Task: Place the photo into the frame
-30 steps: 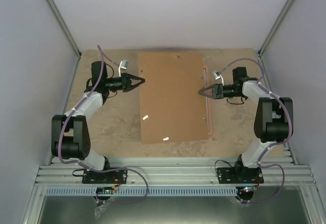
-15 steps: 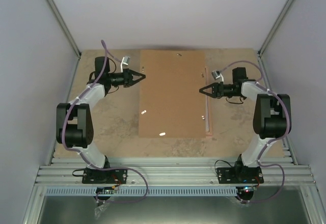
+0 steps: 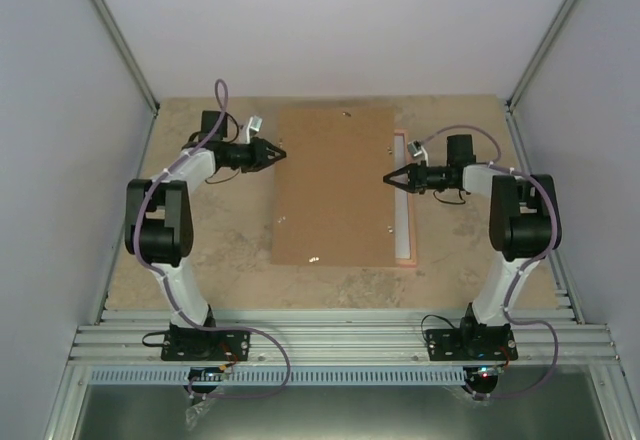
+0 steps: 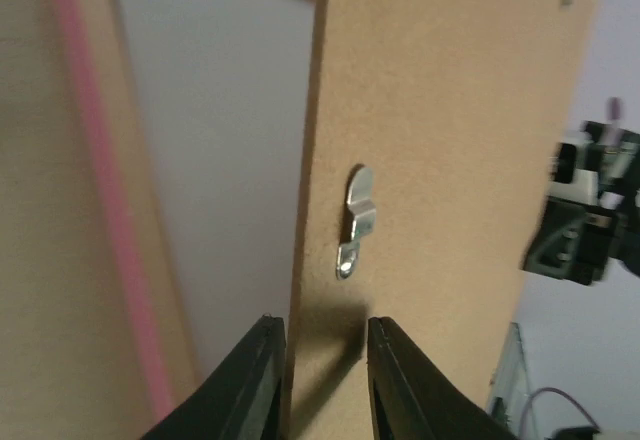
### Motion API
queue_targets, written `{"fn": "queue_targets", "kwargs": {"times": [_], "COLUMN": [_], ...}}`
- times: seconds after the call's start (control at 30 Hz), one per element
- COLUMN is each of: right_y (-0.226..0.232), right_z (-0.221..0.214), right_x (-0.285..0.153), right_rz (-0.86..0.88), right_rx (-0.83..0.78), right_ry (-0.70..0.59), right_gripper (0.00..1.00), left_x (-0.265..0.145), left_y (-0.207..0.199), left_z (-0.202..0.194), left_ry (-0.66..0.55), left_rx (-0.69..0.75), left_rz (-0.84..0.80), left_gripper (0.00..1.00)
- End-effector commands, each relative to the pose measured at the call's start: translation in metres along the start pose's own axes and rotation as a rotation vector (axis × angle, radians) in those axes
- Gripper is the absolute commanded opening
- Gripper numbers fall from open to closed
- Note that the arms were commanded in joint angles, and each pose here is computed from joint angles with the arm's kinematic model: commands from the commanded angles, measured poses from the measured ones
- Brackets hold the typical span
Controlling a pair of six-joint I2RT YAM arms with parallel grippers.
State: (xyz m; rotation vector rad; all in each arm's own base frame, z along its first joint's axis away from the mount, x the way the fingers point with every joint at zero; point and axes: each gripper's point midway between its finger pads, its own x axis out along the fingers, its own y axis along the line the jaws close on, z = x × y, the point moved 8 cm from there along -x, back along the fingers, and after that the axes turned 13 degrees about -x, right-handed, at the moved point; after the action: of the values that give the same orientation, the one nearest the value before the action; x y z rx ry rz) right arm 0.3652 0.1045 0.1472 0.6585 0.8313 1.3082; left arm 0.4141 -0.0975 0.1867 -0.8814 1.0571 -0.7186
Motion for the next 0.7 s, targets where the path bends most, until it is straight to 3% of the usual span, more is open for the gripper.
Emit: {"fn": "queue_targets", "kwargs": {"times": [0.0,0.53,0.67], "right_y": [-0.020,-0.051,-0.052], "right_z": [0.003,0.004,0.003], "right_x": [0.006,0.000,-0.007], "right_rz": [-0.096,-0.221,-0.226], "right_rx": [-0.003,0.040,0.066], "right_ry": [0.001,0.042,0.038], "right_gripper": [0.01,0.01,0.01], "left_x": [0.005,0.008,0.007], "left_y": [0.014,0.031,0.031], "left_z": [0.011,0.011,0.010], "left_ry": [-0.026,-0.040,-0.045], "left_rx": [0.004,0.014,0.015], "left_rz": [0.105,0.186,0.191], "left_gripper": [0.28,0.68,0.73]}}
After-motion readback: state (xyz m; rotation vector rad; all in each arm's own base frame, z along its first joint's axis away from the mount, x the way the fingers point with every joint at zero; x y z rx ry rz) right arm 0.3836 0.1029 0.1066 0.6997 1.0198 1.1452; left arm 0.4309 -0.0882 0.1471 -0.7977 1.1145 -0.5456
